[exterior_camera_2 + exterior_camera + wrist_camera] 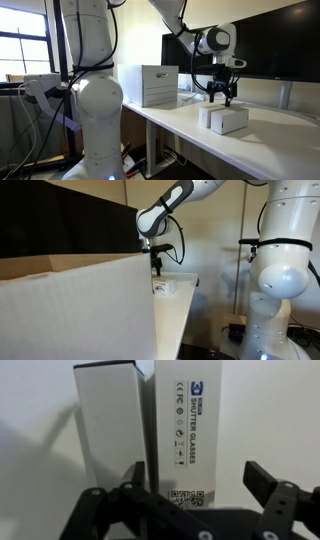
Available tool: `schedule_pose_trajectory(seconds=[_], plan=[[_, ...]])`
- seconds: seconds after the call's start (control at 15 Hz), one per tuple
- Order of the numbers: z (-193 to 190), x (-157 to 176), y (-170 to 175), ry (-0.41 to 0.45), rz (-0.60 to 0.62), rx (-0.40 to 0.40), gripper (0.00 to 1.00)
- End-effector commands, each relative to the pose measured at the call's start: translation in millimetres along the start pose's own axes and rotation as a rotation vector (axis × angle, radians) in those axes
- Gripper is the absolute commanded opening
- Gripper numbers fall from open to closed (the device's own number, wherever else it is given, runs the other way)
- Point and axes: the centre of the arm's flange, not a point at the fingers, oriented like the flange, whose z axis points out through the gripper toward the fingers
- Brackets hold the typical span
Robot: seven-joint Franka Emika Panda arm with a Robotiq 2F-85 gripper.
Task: Put the left and right small boxes in the big box, respectively
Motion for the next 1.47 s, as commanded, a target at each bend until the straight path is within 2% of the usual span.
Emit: schedule_pose_trajectory(seconds=[0.0,0.4,1.0,1.4], plan=[[3,-1,17,-0.021,0.04,-0.009,1.0],[9,-14,25,-0.046,0.042,-0.006,1.0],[6,-14,0,-0.055,-0.007,-0.009,1.0],[19,-11,-7,-0.088,-0.017,-0.022,1.0]])
